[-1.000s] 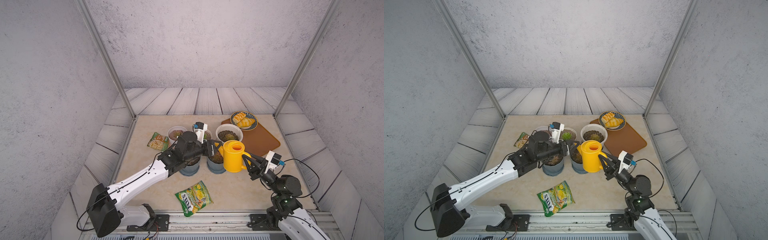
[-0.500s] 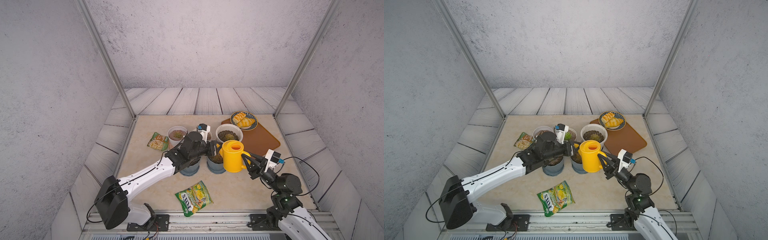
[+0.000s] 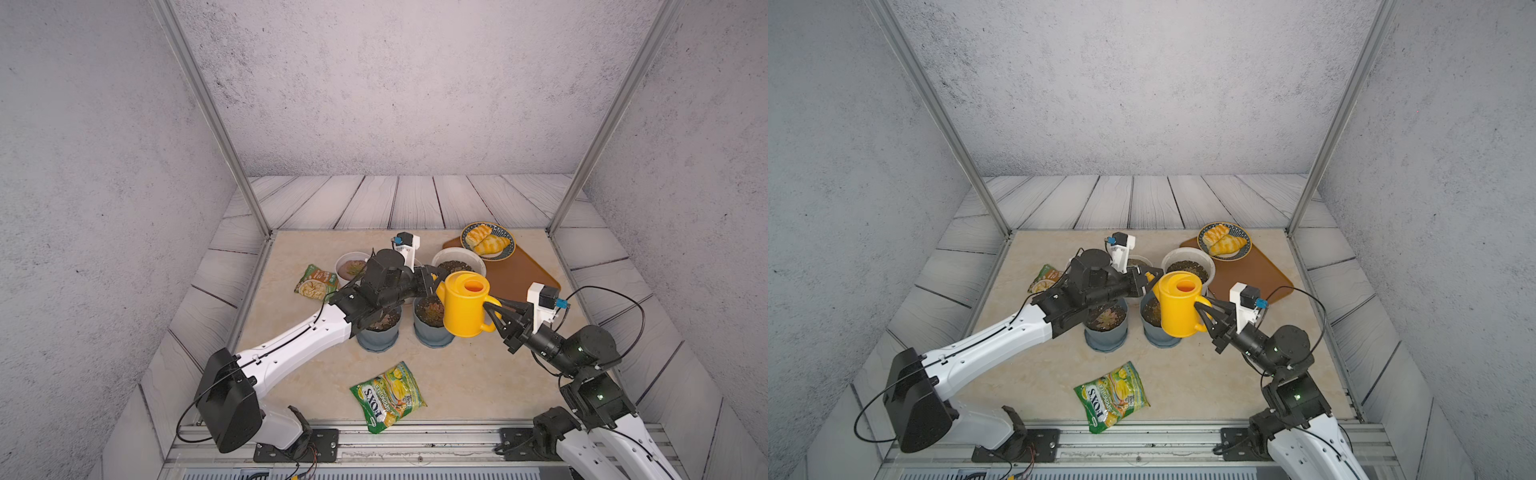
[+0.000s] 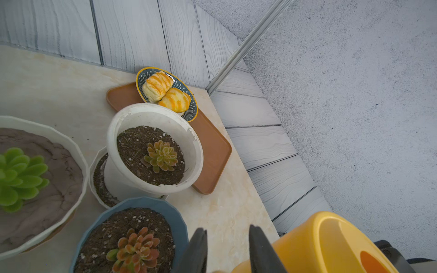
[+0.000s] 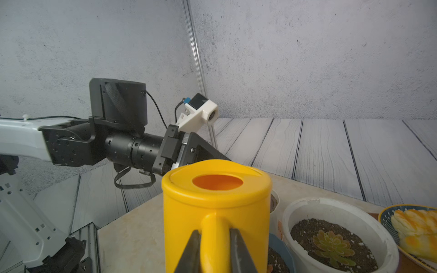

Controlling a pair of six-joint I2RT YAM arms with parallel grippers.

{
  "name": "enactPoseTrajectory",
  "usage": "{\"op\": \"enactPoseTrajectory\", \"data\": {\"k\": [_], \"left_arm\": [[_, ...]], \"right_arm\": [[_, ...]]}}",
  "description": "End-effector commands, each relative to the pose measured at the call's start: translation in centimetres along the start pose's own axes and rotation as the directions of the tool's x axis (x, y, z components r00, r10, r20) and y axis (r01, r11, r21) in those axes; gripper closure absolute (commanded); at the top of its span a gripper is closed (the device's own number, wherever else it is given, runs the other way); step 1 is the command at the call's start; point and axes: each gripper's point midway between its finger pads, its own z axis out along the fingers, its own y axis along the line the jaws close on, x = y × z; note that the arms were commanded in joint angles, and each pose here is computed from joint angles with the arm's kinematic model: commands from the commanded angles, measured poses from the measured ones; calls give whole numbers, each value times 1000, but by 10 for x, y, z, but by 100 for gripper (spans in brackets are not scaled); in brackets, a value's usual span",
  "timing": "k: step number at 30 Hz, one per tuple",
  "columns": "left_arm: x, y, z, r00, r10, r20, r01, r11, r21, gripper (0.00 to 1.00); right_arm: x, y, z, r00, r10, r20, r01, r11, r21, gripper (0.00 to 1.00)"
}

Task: Water the succulent around the soil edge
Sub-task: Place the watering can at the center of the board.

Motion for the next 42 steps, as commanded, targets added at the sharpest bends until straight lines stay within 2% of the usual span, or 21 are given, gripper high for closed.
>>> {"op": "enactPoseTrajectory", "data": {"k": [1, 6, 10, 14, 16, 18, 21, 25, 28, 30, 33, 36, 39, 41, 42], "left_arm": [[1, -18, 6, 990, 143, -20, -142, 989, 41, 74], [5, -19, 10, 972, 230, -43, -227, 972, 52, 74], [16, -20, 17, 964, 257, -65, -250, 963, 104, 74], [26, -20, 23, 956, 277, -95, -263, 955, 137, 74], [29, -19, 24, 952, 287, -102, -272, 952, 142, 72], [30, -19, 23, 948, 300, -105, -285, 948, 141, 64], [20, -16, 9, 936, 344, -78, -337, 937, 92, 45], [-1, -9, -32, 910, 413, -25, -414, 909, -43, 28], [-8, 5, -68, 904, 428, -17, -424, 891, -162, 12], [-4, 9, -90, 909, 417, 2, -410, 894, -180, 3], [12, 9, -113, 919, 394, 23, -387, 912, -133, 2], [26, 11, -134, 926, 374, 45, -368, 925, -98, 2], [31, 25, -153, 937, 343, 61, -331, 931, -152, 2], [35, 32, -164, 941, 335, 56, -321, 931, -177, 2], [37, 34, -168, 943, 329, 53, -315, 931, -183, 2]], "right_arm": [[45, 11, -2, 967, 105, -232, -117, 993, -36, 100], [68, 22, -8, 882, 169, -439, -184, 983, 7, 100], [82, 26, -15, 792, 208, -574, -198, 977, 81, 100], [99, 17, -25, 685, 255, -683, -151, 966, 209, 100], [104, 11, -30, 661, 278, -697, -115, 955, 272, 100], [104, 0, -38, 660, 317, -681, -84, 932, 352, 100], [100, -26, -57, 690, 367, -624, -6, 865, 502, 100], [96, -54, -89, 729, 402, -554, 82, 752, 654, 100], [96, -70, -106, 764, 425, -485, 100, 665, 740, 100], [100, -77, -112, 782, 447, -435, 87, 612, 786, 100], [113, -90, -113, 792, 482, -375, 75, 533, 843, 100], [135, -105, -114, 783, 541, -307, 69, 415, 907, 100], [151, -114, -113, 768, 588, -255, 72, 315, 946, 100], [159, -114, -107, 744, 626, -234, 63, 283, 957, 100], [162, -113, -102, 733, 639, -233, 56, 285, 957, 100]]}}
